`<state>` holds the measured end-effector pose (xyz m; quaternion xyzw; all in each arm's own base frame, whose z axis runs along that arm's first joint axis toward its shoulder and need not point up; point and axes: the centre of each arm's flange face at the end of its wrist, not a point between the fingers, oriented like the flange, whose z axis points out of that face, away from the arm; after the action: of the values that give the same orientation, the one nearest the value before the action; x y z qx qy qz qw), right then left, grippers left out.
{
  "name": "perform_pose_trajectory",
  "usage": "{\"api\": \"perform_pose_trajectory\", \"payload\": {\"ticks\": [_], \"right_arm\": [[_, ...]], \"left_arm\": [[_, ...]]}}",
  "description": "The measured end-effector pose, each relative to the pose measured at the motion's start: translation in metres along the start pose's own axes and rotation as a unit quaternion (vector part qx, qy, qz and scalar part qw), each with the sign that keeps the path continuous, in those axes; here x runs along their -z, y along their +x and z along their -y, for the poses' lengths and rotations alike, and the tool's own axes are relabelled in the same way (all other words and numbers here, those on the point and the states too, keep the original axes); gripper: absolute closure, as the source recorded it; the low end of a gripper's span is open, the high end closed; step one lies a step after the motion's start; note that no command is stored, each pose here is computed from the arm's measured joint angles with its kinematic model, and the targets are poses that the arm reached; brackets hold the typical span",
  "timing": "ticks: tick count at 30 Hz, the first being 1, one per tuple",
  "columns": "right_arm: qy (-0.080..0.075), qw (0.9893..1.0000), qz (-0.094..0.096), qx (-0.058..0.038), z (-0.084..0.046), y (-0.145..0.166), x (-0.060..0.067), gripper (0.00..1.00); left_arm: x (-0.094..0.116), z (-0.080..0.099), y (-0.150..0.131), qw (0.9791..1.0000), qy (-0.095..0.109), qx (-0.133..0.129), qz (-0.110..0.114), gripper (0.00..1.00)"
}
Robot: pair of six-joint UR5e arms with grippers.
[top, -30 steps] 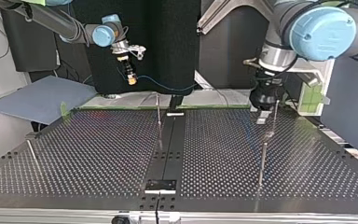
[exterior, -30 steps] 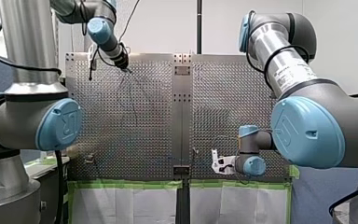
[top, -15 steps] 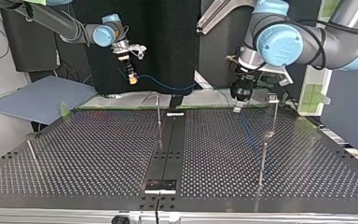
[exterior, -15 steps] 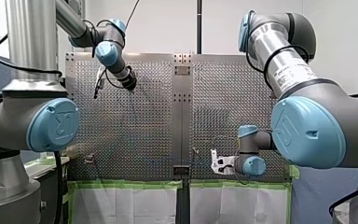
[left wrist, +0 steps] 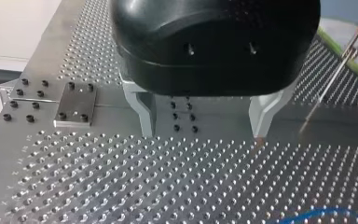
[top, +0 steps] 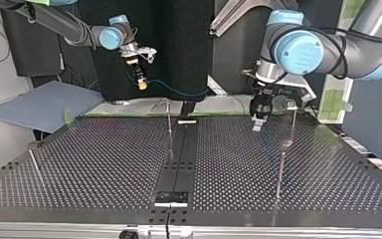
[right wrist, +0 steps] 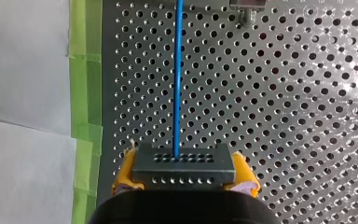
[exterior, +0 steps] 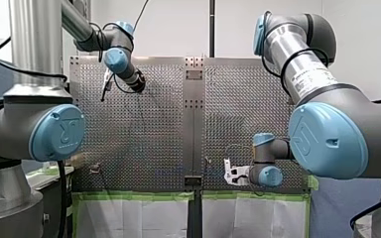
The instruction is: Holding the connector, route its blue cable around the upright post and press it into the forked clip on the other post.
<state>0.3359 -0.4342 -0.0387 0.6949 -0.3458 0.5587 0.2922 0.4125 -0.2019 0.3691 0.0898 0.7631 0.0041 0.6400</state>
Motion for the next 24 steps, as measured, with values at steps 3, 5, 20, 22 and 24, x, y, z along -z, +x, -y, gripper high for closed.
{"api": "perform_pose_trajectory", "payload": {"ticks": [3, 5, 20, 22, 24], "right_arm": [[0.000, 1.0000, 0.000, 0.0000, 0.000, 0.000, 0.000, 1.00], [0.000, 1.0000, 0.000, 0.0000, 0.000, 0.000, 0.000, 1.00], [0.001, 1.0000, -0.001, 0.0002, 0.000, 0.000, 0.000, 1.00], [0.001, 1.0000, -0.001, 0.0002, 0.000, 0.000, 0.000, 1.00], [0.001, 1.0000, -0.001, 0.0003, 0.000, 0.000, 0.000, 1.00]], "left_arm": [[-0.009, 0.000, 0.004, 0.9999, -0.004, -0.012, 0.003, 0.00], [-0.014, 0.001, 0.007, 0.9998, -0.005, -0.020, 0.005, 0.00], [-0.031, -0.006, -0.008, 0.9945, -0.044, -0.074, 0.060, 0.00], [-0.033, -0.007, -0.009, 0.9932, -0.048, -0.081, 0.068, 0.00], [-0.034, -0.007, -0.010, 0.9921, -0.052, -0.088, 0.073, 0.00]]}}
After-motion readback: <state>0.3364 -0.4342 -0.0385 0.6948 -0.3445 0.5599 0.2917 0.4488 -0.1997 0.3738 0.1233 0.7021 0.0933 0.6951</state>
